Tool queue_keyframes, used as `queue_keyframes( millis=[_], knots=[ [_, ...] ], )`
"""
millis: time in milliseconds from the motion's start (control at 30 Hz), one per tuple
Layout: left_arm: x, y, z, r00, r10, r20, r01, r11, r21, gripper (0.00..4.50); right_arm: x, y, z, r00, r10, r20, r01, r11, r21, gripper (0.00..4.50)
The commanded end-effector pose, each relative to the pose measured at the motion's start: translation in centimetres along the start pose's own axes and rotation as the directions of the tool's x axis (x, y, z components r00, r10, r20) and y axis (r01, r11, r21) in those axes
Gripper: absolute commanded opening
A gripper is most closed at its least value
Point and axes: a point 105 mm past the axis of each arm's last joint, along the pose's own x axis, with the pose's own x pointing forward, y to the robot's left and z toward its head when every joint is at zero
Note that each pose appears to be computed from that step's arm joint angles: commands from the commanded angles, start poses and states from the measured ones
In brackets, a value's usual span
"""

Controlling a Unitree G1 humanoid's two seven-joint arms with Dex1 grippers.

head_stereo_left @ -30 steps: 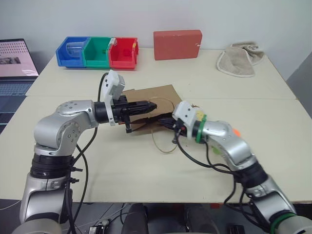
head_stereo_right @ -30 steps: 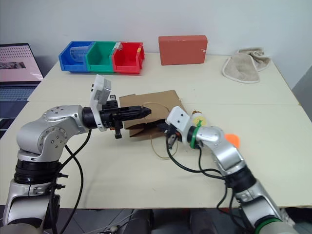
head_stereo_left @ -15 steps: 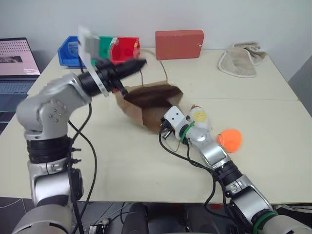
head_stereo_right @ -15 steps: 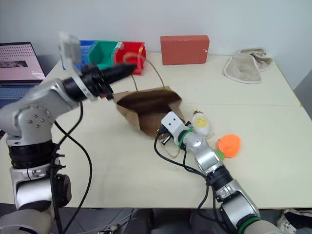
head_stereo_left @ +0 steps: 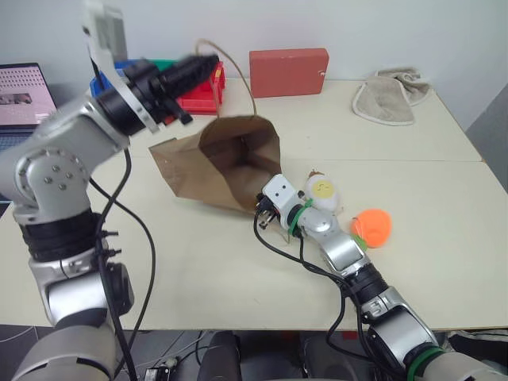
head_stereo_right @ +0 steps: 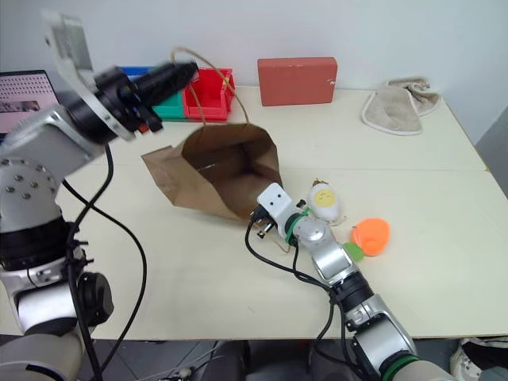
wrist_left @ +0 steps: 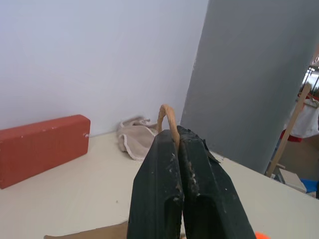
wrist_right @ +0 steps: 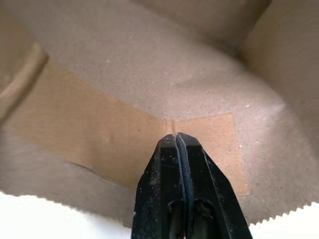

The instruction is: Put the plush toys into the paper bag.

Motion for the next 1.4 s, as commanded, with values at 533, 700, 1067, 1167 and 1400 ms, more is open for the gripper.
queue_keyframes(
  millis=[533,700,1067,1167,1400],
  knots=[
    [-1.6,-3.4,-6.0,0.966,-0.162,-0.202,0.177,0.982,0.061,0.00,-7.1,-1.3,8.5,0.959,0.175,0.222,-0.175,0.984,-0.018,0.39],
    [-2.0,-4.1,-6.6,0.958,-0.197,-0.209,0.205,0.979,0.018,0.00,-10.6,-4.4,6.0,0.988,0.139,0.061,-0.123,0.968,-0.217,1.95],
    [-3.9,-4.8,-7.4,0.929,-0.258,-0.266,0.259,0.965,-0.030,0.00,-10.9,-6.0,-1.0,0.976,0.068,-0.205,-0.150,0.896,-0.418,4.48],
    [-3.9,-4.7,-6.9,0.937,-0.251,-0.244,0.250,0.968,-0.036,0.00,-10.0,-6.8,-1.8,0.977,0.009,-0.215,-0.110,0.881,-0.461,4.32],
    [-4.5,-4.4,-6.1,0.945,-0.235,-0.227,0.231,0.972,-0.045,0.00,-9.1,-8.3,-2.2,0.978,-0.073,-0.195,-0.034,0.868,-0.496,2.10]
  ],
)
